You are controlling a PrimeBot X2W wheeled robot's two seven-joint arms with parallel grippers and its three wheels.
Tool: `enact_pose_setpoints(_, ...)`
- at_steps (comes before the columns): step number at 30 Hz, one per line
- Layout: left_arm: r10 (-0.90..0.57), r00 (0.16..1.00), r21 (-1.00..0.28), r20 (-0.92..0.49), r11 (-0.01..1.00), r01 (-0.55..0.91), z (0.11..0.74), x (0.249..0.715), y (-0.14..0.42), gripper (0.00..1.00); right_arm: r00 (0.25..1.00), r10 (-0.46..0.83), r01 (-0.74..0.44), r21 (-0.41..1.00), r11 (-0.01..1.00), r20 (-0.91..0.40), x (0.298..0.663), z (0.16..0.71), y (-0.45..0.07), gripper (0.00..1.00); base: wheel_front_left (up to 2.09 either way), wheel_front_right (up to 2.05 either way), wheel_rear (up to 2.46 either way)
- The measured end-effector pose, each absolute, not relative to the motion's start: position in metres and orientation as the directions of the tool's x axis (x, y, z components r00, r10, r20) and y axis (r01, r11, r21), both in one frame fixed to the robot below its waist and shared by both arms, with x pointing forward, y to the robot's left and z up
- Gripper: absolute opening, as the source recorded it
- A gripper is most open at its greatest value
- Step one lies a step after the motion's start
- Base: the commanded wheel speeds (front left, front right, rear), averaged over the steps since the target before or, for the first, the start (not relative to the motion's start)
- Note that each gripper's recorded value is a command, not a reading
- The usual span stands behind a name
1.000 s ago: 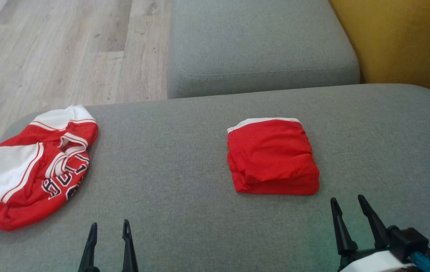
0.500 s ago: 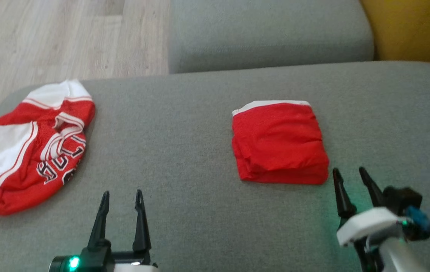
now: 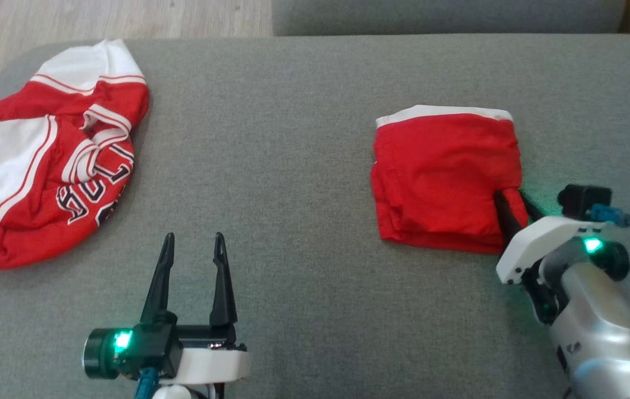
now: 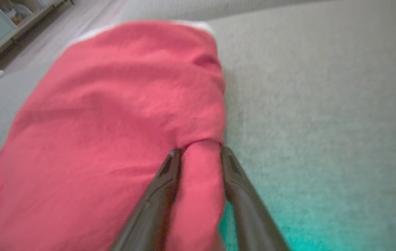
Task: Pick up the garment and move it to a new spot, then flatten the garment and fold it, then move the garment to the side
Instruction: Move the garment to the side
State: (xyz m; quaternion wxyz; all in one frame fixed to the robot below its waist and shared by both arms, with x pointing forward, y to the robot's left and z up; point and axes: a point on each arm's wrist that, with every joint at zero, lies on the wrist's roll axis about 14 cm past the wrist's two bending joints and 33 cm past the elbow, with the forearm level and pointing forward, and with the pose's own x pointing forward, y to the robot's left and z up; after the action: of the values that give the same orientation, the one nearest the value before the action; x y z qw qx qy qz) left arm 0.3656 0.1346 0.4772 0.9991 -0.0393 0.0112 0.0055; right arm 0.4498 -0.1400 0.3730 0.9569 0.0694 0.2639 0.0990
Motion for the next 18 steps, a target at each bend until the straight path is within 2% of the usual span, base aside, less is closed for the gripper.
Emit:
enact_pose_setpoints(1,0.012,1.000,-0.080,-0.028,0.997,-0.014,0.476,0.366,0.134,1.00,0.826,0.236,-0.159,0.191,0.969,-0.512,0.447,0.366,-0.136,0.00,0.00,0.00,0.00)
enact_pose_setpoints(4,0.014,0.999,-0.085,-0.037,0.996,-0.017,0.473,0.368,0.133,1.00,0.827,0.243,-0.158,0.207,0.966,-0.506,0.451,0.367,-0.134,0.00,0.00,0.00,0.00)
enact_pose_setpoints(8,-0.007,0.999,-0.089,-0.031,0.996,0.004,0.474,0.376,0.126,1.00,0.846,0.212,-0.158,0.150,0.976,-0.489,0.462,0.375,-0.157,0.00,0.00,0.00,0.00)
enact_pose_setpoints(12,-0.039,0.999,-0.097,-0.036,0.995,0.036,0.470,0.389,0.115,1.00,0.871,0.110,-0.109,0.030,0.994,-0.479,0.477,0.387,-0.220,0.00,0.00,0.00,0.00)
enact_pose_setpoints(13,-0.039,0.999,-0.097,-0.036,0.995,0.036,0.470,0.389,0.115,1.00,0.871,0.110,-0.109,0.030,0.994,-0.479,0.477,0.387,-0.220,0.00,0.00,0.00,0.00)
enact_pose_setpoints(18,-0.104,0.994,-0.105,-0.032,0.989,0.100,0.463,0.415,0.095,1.00,0.876,-0.038,-0.026,-0.126,0.992,-0.481,0.494,0.405,-0.303,0.00,0.00,0.00,0.00)
